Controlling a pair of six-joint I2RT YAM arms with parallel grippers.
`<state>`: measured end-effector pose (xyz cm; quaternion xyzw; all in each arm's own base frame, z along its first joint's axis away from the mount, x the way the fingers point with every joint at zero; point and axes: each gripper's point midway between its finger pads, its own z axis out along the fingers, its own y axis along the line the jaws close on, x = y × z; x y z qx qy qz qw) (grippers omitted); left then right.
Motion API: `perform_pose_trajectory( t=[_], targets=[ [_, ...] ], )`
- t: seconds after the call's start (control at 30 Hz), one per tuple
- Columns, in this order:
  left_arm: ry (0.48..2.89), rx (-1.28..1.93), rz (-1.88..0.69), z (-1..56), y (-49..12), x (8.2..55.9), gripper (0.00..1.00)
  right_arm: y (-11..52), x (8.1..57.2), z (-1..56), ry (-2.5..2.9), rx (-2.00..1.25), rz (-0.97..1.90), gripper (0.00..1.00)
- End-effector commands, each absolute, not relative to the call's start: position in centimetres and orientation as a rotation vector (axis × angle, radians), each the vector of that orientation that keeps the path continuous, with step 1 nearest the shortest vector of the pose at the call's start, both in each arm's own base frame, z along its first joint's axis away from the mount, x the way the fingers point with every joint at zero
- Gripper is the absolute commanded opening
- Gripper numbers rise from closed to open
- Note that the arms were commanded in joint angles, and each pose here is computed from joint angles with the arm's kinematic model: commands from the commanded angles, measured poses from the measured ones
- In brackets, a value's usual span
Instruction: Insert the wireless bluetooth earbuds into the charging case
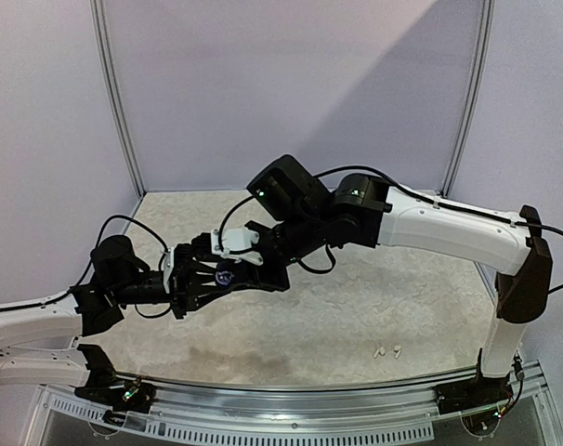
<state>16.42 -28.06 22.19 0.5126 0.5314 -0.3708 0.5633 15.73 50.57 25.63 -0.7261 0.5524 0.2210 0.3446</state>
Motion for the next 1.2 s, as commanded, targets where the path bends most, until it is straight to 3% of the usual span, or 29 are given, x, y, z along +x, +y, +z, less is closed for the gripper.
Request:
perform_pose_trajectory(
  t=[0.0,0.23,0.43,0.87,1.17],
  targets=[
    [1.222,1.219,-0.901,22.4,-28.1,15.7,0.0,49.7,16.5,28.8,1.421,-1.79,0.534,0.34],
    [1.224,1.223,-0.904,22.3,-28.1,15.5,0.0,49.9,16.5,29.6,1.404,-1.764,0.544,0.32],
    [1.224,1.226,-0.902,22.3,-28.1,15.5,0.0,50.3,16.3,29.2,1.395,-1.771,0.569,0.15],
    [1.238,1.218,-0.892,22.2,-28.1,15.8,0.0,49.9,16.0,27.2,1.434,-1.808,0.569,0.12],
    [1.253,1.211,-0.903,22.2,-28.2,15.9,0.0,50.2,17.3,28.4,1.428,-1.739,0.512,0.17]
  ],
)
